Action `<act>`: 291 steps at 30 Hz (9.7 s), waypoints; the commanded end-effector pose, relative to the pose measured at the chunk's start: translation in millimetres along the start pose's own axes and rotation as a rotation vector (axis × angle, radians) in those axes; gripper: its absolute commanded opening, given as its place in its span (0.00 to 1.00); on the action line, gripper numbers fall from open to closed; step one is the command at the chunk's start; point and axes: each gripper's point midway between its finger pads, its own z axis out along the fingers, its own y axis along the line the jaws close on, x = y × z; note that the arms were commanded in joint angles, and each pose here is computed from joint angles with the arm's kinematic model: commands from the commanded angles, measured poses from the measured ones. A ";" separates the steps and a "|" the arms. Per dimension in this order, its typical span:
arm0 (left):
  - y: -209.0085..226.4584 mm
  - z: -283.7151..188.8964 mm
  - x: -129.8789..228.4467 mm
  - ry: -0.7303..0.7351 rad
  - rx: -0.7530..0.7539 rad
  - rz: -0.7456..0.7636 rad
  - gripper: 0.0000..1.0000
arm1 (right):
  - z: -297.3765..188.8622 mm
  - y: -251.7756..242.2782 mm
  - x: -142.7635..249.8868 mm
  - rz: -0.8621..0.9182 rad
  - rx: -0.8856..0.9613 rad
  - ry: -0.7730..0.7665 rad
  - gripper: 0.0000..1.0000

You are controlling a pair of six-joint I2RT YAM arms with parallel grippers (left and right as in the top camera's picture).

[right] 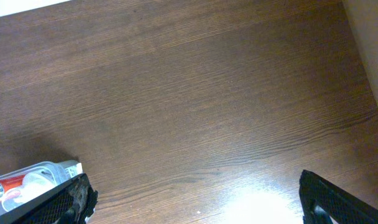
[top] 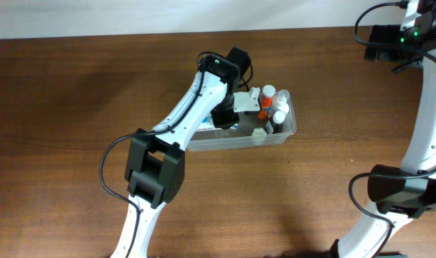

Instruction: Pack container

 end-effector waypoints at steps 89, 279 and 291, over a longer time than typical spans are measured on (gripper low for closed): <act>-72.8 -162.7 191.7 -0.917 -0.703 -0.704 0.99 | -6.1 -3.0 -3.5 0.016 0.009 -0.022 0.98; -112.1 -115.5 246.2 -1.039 -1.088 -0.711 0.99 | 8.8 89.1 261.8 -0.218 -0.404 -0.980 0.98; -112.2 -115.7 246.2 -1.039 -1.088 -0.711 0.99 | 8.8 89.1 261.8 -0.218 -0.404 -0.980 0.98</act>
